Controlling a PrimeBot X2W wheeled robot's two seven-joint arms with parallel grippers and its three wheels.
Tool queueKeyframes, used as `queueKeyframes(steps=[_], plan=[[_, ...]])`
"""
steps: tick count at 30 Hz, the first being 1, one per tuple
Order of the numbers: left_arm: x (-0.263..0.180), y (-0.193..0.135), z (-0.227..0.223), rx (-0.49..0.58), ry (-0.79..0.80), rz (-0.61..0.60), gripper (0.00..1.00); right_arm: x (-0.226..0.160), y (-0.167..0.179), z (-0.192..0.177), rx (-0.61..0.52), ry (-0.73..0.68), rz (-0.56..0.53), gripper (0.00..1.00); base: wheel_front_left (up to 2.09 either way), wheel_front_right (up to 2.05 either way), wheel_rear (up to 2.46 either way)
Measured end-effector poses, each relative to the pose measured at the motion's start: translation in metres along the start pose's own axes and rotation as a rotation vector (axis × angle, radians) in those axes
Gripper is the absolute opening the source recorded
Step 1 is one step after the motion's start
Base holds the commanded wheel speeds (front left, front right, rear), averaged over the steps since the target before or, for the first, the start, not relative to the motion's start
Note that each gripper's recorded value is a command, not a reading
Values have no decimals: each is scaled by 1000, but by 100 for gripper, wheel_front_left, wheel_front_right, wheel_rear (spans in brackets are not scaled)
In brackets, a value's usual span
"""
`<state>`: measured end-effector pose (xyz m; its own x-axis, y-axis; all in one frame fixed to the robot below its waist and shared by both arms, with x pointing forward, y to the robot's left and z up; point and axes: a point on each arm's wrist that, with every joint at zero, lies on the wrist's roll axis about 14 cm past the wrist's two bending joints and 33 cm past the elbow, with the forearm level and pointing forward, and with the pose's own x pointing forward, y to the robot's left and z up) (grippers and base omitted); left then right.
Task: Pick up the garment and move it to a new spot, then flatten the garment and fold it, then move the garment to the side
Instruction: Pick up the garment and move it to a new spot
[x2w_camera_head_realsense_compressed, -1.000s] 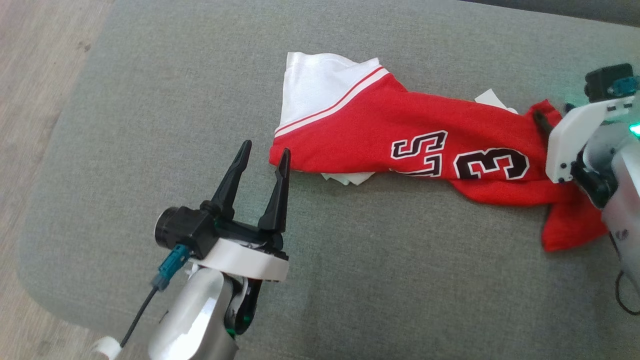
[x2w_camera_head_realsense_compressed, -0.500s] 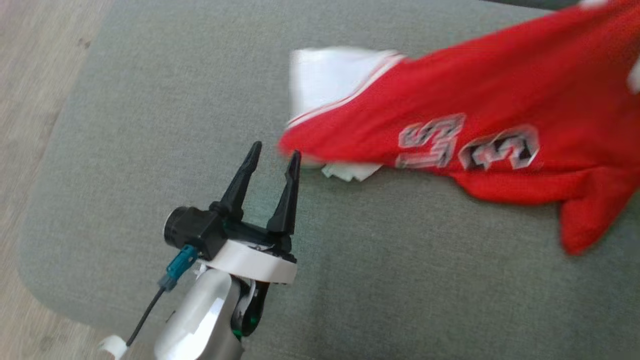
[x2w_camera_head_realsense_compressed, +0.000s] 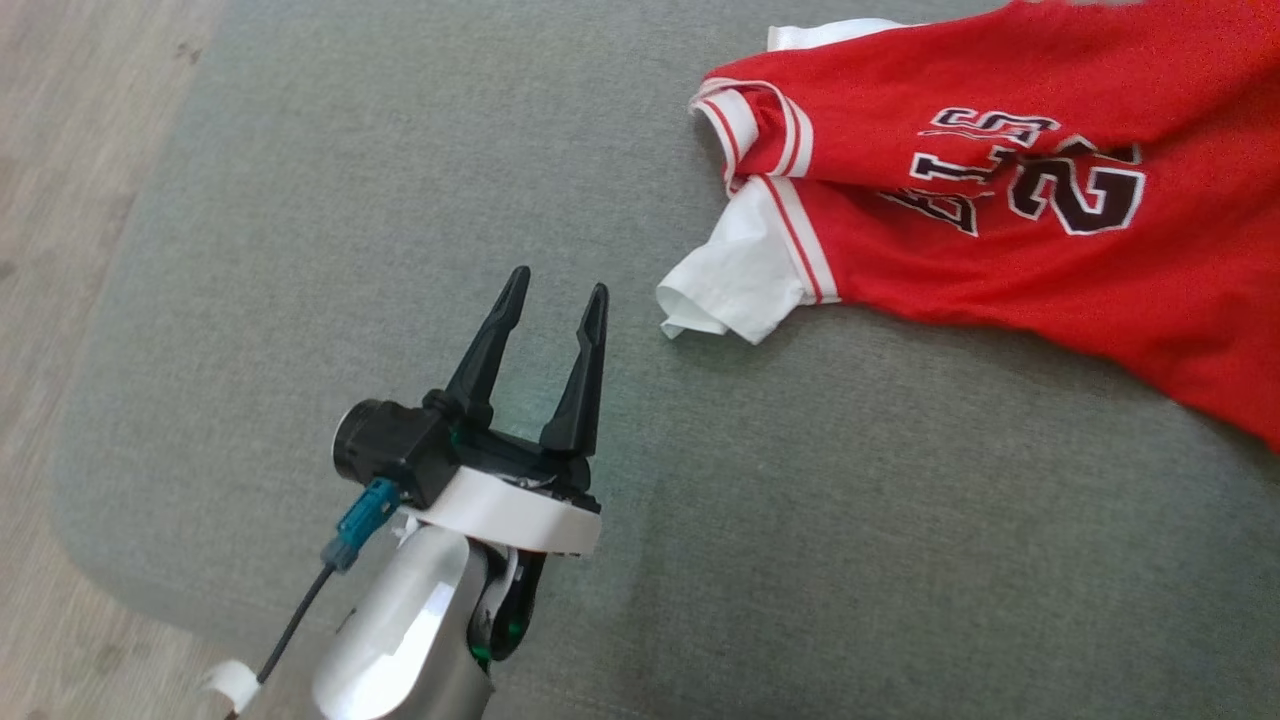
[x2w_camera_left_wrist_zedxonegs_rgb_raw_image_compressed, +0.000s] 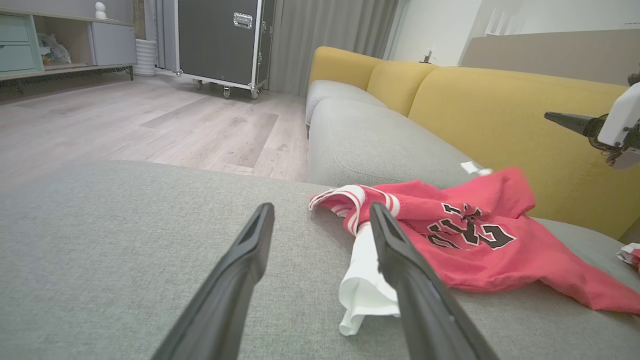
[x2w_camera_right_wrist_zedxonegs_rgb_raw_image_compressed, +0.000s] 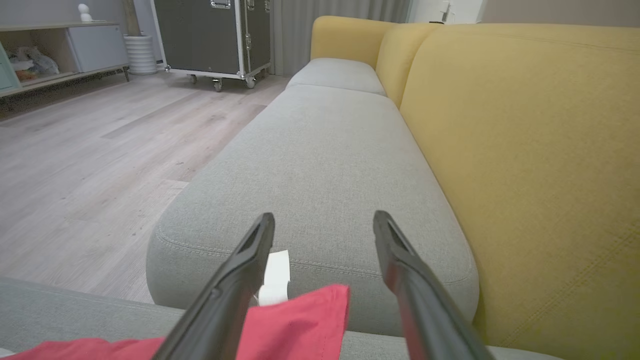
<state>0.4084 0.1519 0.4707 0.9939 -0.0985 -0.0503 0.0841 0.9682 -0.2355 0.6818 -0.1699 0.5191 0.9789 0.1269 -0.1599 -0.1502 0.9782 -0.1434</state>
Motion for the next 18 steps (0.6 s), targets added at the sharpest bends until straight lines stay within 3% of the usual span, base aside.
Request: queueKeyframes(steps=[8, 12, 15, 18], plan=[[8, -10, 9, -12, -32, -29, 100, -23, 22, -8, -5, -8, 44, 100, 0, 0, 0], [12, -17, 18, -8, -61, -54, 100, -43, 20, 6, -54, -73, 54, 100, 0, 0, 0], [12, -29, 25, -4, -82, -88, 100, -71, 22, 34, 15, -198, 51, 100, 0, 0, 0], [10, -36, 28, -5, -94, -107, 100, -100, 27, 40, 79, -263, 56, 100, 0, 0, 0]])
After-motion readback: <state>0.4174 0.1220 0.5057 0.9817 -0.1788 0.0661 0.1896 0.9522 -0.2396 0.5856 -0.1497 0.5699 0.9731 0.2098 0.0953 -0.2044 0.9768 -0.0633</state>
